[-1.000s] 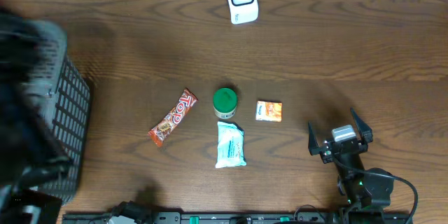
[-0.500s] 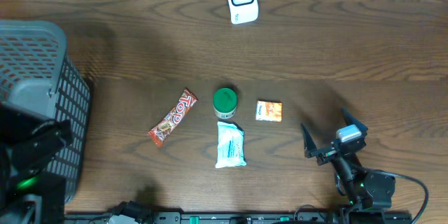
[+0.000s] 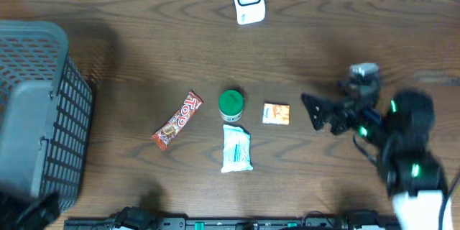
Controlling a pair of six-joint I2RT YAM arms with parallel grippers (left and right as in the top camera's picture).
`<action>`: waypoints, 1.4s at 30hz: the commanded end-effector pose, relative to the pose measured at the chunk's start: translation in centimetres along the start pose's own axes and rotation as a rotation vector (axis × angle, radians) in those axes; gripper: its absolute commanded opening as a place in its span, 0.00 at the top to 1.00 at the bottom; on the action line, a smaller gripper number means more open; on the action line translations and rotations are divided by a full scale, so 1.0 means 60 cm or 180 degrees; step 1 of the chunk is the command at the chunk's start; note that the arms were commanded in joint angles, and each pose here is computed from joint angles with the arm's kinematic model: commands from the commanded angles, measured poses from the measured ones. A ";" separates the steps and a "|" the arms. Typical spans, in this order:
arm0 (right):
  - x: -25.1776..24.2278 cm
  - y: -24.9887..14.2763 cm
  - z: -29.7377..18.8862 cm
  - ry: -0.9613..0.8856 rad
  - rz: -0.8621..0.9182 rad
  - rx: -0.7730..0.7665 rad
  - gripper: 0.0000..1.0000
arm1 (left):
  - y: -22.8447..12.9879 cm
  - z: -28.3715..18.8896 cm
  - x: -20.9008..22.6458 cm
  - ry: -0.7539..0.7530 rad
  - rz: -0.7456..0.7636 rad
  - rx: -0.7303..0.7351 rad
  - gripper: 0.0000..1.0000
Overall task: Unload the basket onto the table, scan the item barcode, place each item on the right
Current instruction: 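Reach the right gripper to the green-lidded jar and grasp it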
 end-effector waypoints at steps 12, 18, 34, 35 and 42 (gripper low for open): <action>0.184 0.024 0.234 0.0758 0.0200 0.1681 0.01 | 0.018 -0.005 0.045 -0.0071 -0.0244 -0.0038 0.19; 0.132 0.022 0.257 -0.0684 0.0629 0.1546 0.01 | 0.005 -0.005 0.048 0.0043 -0.0345 0.0001 0.18; 0.109 -0.079 0.358 -0.1420 0.0623 0.2490 0.01 | -0.001 -0.004 0.045 0.0040 -0.0396 0.0003 0.18; 0.108 -0.096 0.368 -0.1443 0.0610 0.2574 0.01 | -0.001 -0.004 0.045 0.0037 -0.0397 0.0003 0.18; 0.124 -0.125 0.381 -0.1503 0.0451 0.2637 0.01 | -0.001 -0.004 0.045 0.0040 -0.0404 0.0003 0.18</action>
Point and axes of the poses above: each gripper's point midway between its finger pads, its own z axis out along the fingers, its own x axis along the line the jaws close on, y = z × x, the point moved 3 cm from there along -z, back along the fingers, and after that the axes turned 3 degrees about z, right-handed, at the moved point
